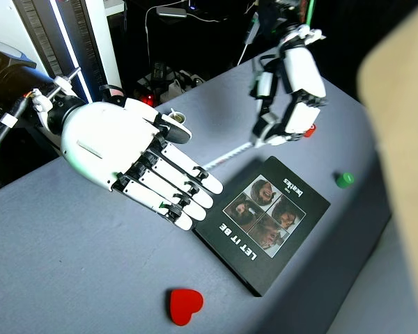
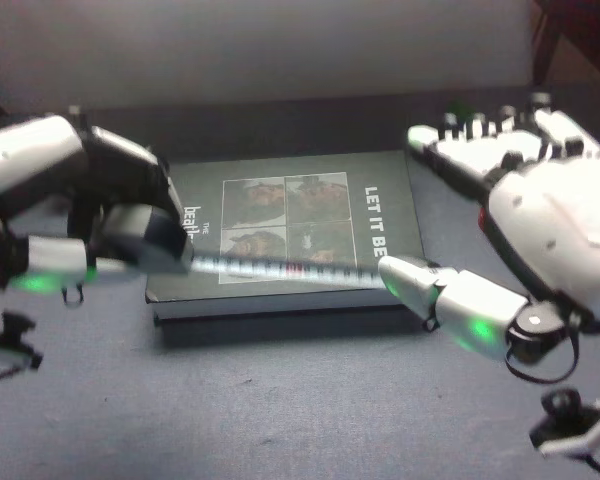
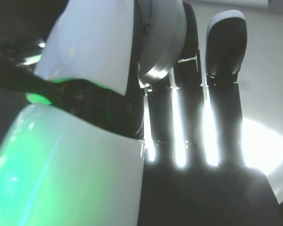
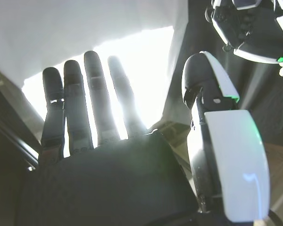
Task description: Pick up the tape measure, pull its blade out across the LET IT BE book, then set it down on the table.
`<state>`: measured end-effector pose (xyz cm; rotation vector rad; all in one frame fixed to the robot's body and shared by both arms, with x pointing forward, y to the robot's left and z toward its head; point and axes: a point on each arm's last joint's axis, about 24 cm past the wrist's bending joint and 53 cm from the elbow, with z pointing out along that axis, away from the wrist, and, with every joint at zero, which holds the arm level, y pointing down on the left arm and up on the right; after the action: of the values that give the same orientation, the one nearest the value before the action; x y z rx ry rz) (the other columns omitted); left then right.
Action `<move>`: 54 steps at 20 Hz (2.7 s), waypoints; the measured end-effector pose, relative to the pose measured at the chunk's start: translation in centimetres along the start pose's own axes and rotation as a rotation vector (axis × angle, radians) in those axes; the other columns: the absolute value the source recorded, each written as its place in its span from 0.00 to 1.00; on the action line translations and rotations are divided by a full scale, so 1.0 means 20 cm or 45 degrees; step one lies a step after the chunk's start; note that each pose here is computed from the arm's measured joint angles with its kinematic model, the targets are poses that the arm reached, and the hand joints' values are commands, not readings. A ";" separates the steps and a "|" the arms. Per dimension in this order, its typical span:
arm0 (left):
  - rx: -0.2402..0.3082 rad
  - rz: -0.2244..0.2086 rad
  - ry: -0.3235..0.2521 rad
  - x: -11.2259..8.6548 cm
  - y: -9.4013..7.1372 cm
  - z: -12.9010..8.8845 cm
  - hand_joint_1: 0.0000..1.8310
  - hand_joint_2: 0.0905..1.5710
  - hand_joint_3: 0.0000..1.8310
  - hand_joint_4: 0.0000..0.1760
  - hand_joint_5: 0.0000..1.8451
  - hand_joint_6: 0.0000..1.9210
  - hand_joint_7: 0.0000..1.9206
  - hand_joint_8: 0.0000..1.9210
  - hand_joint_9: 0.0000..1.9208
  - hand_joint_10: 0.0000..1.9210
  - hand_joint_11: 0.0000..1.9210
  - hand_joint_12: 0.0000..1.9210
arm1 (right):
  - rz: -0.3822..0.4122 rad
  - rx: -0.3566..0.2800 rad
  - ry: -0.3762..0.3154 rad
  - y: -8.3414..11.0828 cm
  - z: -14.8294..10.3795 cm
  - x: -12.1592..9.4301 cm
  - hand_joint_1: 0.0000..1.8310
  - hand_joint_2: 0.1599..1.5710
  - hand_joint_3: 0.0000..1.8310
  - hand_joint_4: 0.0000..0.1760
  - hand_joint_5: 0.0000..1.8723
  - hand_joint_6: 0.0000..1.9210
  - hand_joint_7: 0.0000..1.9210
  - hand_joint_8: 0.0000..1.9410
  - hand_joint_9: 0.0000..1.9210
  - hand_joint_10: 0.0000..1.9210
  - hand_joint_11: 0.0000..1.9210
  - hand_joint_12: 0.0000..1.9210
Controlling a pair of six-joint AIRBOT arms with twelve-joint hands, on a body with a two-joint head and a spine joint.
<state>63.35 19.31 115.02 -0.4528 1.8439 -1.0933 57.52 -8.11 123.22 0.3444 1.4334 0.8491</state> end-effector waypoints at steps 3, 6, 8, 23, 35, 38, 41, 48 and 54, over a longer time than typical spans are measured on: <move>0.002 -0.020 -0.010 -0.07 -0.04 0.04 0.81 0.66 0.00 0.00 0.49 0.50 0.56 0.31 0.57 0.43 0.48 0.76 | -0.039 0.040 0.005 0.00 0.02 -0.01 0.45 0.64 0.00 0.00 0.16 0.00 0.19 0.00 0.16 0.00 0.00 0.47; -0.006 -0.030 -0.020 -0.14 -0.07 0.08 0.81 0.66 0.00 0.00 0.49 0.50 0.56 0.30 0.57 0.43 0.48 0.77 | 0.021 0.170 0.063 -0.01 0.08 0.03 0.55 0.68 0.00 0.00 0.17 0.00 0.21 0.01 0.18 0.01 0.00 0.49; -0.009 -0.030 -0.027 -0.16 -0.08 0.08 0.81 0.66 0.00 0.00 0.49 0.50 0.56 0.30 0.57 0.43 0.48 0.77 | 0.032 0.141 0.063 0.08 0.14 0.03 0.57 0.69 0.00 0.00 0.20 0.01 0.23 0.01 0.21 0.01 0.00 0.57; -0.093 -0.068 -0.007 -0.18 -0.02 0.13 0.82 0.66 0.00 0.00 0.50 0.49 0.56 0.32 0.58 0.42 0.48 0.74 | 0.041 0.268 0.137 0.09 0.30 0.17 0.56 0.72 0.00 0.00 0.34 0.01 0.36 0.01 0.31 0.02 0.07 0.60; -0.101 -0.112 -0.019 -0.20 0.00 0.14 0.82 0.66 0.00 0.00 0.50 0.49 0.56 0.32 0.58 0.41 0.48 0.74 | 0.045 0.277 0.149 0.10 0.37 0.22 0.56 0.73 0.00 0.00 0.33 0.00 0.35 0.00 0.31 0.01 0.07 0.61; -0.100 -0.112 -0.020 -0.20 0.00 0.14 0.82 0.66 0.00 0.00 0.50 0.49 0.56 0.32 0.58 0.42 0.48 0.74 | 0.047 0.273 0.154 0.10 0.38 0.23 0.55 0.73 0.00 0.00 0.33 0.00 0.35 0.00 0.31 0.01 0.07 0.61; -0.100 -0.112 -0.020 -0.20 0.00 0.14 0.82 0.66 0.00 0.00 0.50 0.49 0.56 0.32 0.58 0.42 0.48 0.74 | 0.042 0.283 0.140 0.09 0.39 0.21 0.55 0.73 0.00 0.00 0.33 0.00 0.35 0.00 0.31 0.01 0.06 0.60; -0.101 -0.117 -0.021 -0.20 0.00 0.14 0.81 0.66 0.00 0.00 0.50 0.48 0.57 0.30 0.58 0.42 0.48 0.76 | 0.038 0.288 0.135 0.07 0.40 0.21 0.55 0.73 0.00 0.00 0.33 0.00 0.35 0.00 0.30 0.00 0.05 0.60; -0.103 -0.117 -0.020 -0.20 0.00 0.14 0.81 0.66 0.00 0.00 0.50 0.48 0.57 0.29 0.58 0.42 0.48 0.76 | 0.005 0.285 0.149 0.07 0.40 0.22 0.55 0.73 0.00 0.00 0.34 0.00 0.36 0.00 0.32 0.01 0.07 0.61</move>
<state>67.81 20.71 116.57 -0.5969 1.8739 -1.0760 64.26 -1.97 122.10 0.4730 1.6421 0.7227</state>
